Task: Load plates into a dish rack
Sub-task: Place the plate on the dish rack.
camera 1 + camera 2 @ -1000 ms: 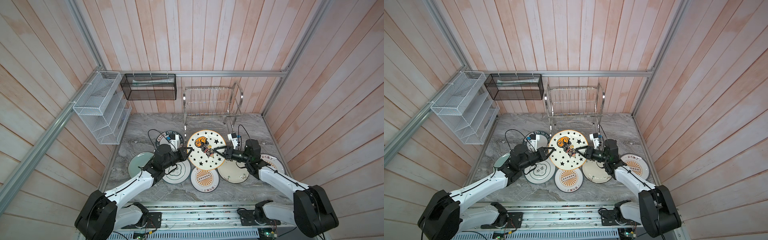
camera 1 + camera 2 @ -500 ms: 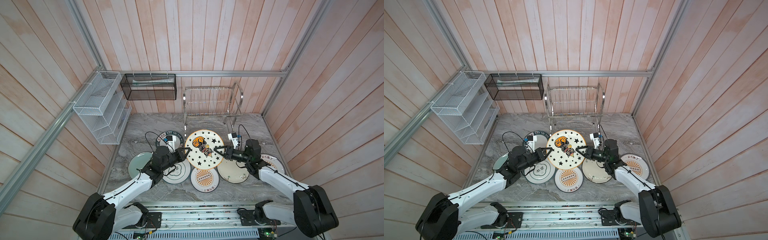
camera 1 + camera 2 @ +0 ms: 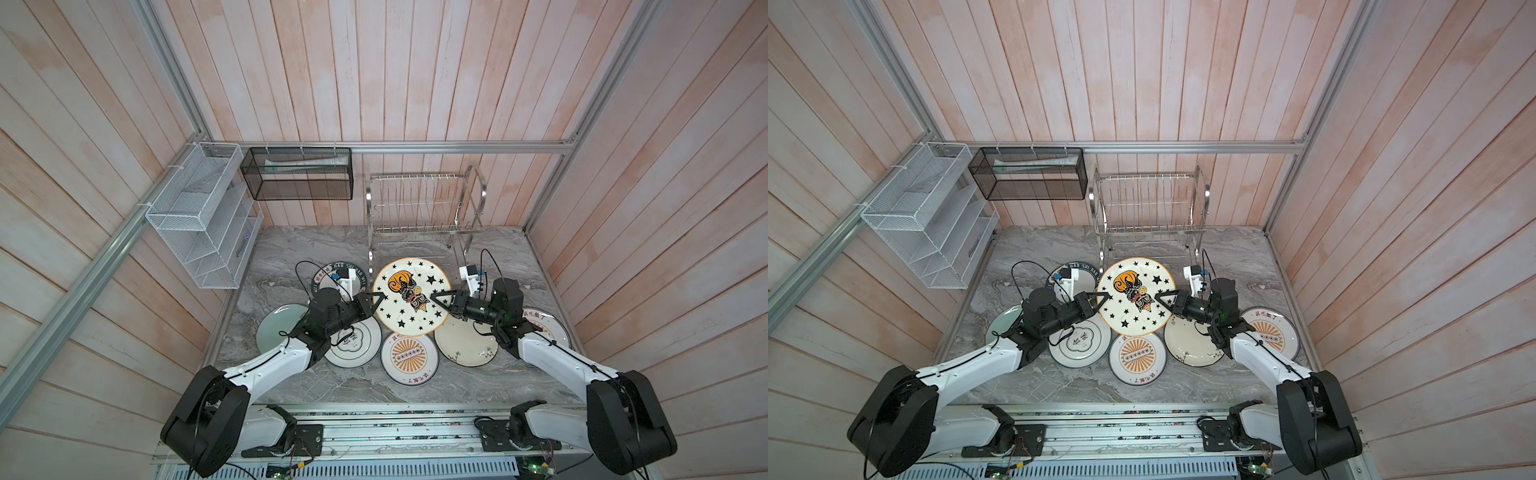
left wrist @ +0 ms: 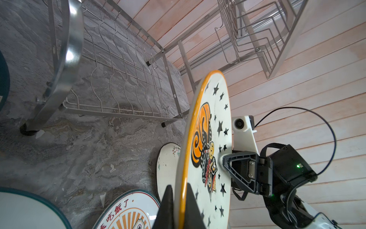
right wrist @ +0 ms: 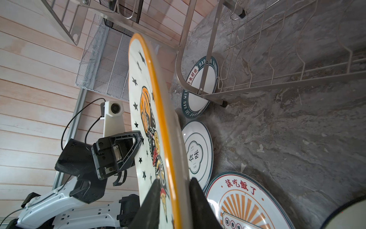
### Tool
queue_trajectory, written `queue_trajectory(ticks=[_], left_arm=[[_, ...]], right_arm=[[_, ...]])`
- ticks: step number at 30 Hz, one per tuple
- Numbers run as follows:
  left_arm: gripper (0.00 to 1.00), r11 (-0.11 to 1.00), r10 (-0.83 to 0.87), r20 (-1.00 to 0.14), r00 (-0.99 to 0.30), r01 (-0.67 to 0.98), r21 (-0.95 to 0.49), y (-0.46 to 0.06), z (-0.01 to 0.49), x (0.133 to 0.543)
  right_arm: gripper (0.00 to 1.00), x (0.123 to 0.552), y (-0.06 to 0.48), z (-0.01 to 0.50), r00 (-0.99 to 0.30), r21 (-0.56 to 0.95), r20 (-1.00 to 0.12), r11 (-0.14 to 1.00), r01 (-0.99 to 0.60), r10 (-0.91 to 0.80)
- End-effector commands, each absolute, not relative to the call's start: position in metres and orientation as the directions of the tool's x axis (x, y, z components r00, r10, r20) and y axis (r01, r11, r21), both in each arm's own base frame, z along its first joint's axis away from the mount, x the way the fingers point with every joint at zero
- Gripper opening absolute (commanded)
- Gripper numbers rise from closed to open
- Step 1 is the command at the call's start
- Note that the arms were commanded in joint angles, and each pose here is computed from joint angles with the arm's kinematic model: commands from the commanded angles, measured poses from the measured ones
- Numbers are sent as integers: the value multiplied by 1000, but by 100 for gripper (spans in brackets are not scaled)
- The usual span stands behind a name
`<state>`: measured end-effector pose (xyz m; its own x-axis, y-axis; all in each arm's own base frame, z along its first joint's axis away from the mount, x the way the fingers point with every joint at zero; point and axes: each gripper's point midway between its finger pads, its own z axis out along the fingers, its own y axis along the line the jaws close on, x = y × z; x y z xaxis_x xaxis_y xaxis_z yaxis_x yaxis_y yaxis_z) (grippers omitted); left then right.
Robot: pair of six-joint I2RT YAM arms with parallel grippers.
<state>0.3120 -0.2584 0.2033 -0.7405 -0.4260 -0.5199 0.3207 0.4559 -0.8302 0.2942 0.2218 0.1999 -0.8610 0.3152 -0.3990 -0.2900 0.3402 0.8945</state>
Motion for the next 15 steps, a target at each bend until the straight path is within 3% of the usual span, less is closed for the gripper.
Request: queue_trajectory(ticks=[1, 15], left_arm=[[0, 400, -396, -558, -729, 410, -820, -274, 228, 309], [0, 379, -349, -566, -747, 439, -814, -286, 228, 305]], right_arm=[[24, 278, 239, 244, -832, 861, -502, 226, -455, 237], [14, 280, 241, 239, -839, 867, -491, 232, -442, 234]])
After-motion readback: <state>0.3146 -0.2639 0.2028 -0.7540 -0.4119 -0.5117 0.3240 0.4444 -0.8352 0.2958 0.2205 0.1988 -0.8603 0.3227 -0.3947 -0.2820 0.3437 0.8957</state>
